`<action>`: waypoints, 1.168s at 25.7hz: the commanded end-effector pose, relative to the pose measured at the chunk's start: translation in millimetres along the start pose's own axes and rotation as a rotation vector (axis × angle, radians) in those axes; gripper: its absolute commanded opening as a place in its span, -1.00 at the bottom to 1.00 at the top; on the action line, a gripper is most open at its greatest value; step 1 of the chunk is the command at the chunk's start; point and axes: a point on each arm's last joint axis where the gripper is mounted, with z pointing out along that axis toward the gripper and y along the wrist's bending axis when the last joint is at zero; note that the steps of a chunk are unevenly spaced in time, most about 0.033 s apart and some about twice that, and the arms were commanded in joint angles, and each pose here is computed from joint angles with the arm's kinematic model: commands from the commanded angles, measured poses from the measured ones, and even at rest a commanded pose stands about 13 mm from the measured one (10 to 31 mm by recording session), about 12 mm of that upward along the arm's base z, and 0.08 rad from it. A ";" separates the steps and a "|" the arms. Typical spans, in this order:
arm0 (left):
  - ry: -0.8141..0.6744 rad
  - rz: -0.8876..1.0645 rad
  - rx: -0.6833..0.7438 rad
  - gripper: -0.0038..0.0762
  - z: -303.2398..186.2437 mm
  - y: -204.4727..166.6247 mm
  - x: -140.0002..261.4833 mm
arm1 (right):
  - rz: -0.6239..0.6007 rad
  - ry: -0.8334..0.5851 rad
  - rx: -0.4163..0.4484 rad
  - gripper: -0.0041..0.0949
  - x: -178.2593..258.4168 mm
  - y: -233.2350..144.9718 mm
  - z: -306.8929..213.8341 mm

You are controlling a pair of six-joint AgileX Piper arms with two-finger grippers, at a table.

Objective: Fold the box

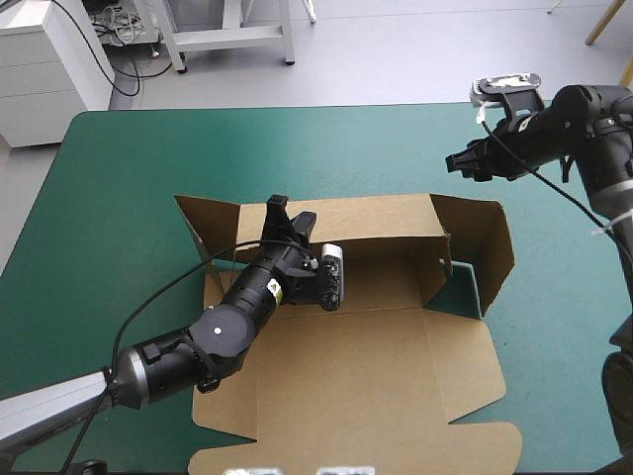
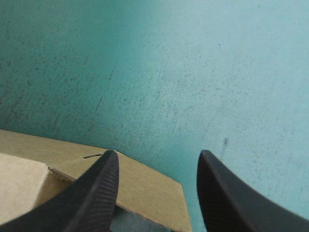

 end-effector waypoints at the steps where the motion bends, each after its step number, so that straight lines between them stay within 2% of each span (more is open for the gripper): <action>1: -0.013 -0.002 -0.080 -0.92 -8.9 19.8 -1.6 | -0.024 -0.070 0.000 0.03 -9.8 -3.0 -4.3; 6: -0.013 -0.002 -0.080 -0.92 -8.9 19.8 -1.6 | -0.018 -0.041 -0.008 0.03 -10.6 -4.9 8.8; 13: -0.012 0.008 -0.082 -0.92 -8.9 20.0 -1.6 | -0.087 -0.032 -0.052 0.03 -11.7 23.7 13.1; 19: -0.012 0.004 -0.082 -0.92 -8.9 20.0 -1.6 | -0.108 -0.020 -0.038 0.03 -10.3 29.9 14.7; 30: -0.010 0.004 -0.083 -0.92 -8.9 20.1 -1.4 | -0.106 0.114 -0.032 0.03 24.0 27.9 33.9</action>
